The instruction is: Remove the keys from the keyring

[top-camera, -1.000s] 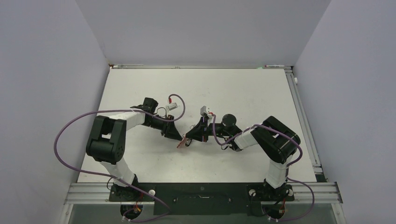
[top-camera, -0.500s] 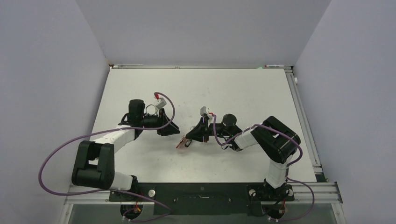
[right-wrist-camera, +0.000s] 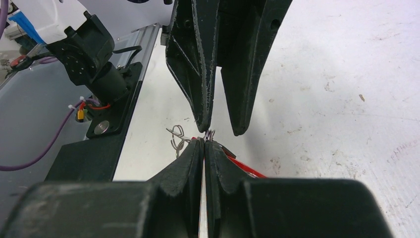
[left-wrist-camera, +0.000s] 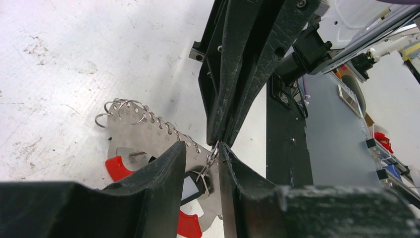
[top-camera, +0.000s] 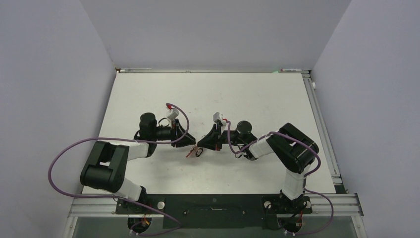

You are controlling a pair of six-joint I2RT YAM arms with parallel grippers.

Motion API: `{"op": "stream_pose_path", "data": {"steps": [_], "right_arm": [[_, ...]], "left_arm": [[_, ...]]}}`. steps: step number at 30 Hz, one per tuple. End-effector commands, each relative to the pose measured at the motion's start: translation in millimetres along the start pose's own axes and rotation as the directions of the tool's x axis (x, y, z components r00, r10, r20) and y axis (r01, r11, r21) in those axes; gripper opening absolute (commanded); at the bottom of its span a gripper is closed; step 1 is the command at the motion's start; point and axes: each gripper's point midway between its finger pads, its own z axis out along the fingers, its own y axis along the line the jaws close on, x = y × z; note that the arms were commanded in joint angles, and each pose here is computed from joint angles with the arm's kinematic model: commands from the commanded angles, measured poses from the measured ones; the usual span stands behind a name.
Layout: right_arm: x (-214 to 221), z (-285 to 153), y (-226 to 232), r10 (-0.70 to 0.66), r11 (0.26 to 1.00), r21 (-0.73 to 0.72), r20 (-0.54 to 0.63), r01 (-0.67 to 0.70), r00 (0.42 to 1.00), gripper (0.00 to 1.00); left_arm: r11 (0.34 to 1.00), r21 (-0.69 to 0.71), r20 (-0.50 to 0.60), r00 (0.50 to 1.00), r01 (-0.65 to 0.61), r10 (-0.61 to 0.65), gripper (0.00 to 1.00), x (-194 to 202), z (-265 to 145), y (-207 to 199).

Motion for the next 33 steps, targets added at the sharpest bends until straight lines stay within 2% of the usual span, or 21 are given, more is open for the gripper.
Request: {"op": "stream_pose_path", "data": {"steps": [1,10,19,25,33], "right_arm": [[-27.3,1.7,1.4,-0.098,0.994,-0.029,0.076,0.101,0.992,0.05],[-28.9,-0.3,-0.5,-0.097,0.995,-0.024,0.082,0.099,0.992,0.05],[-27.5,0.4,1.7,-0.089,0.995,-0.035,0.085,0.092,0.992,0.05],[-31.1,-1.4,1.6,-0.091,0.995,-0.031,0.092,0.095,0.992,0.05],[-34.3,-3.3,-1.7,-0.09,0.995,-0.031,0.09,0.093,0.992,0.05]], "left_arm": [[0.997,0.06,0.008,0.999,-0.047,0.047,0.25,-0.9,1.1,-9.9],[0.996,0.082,-0.011,1.0,-0.019,0.02,0.24,9.2,0.5,-12.3],[0.992,0.123,0.01,1.0,-0.026,0.025,0.23,2.2,12.9,-22.0],[0.991,0.129,0.027,0.999,0.019,-0.022,0.02,0.8,9.5,-19.1],[0.991,0.124,0.072,0.996,0.045,-0.054,0.0,-8.0,4.2,-17.7]]}}
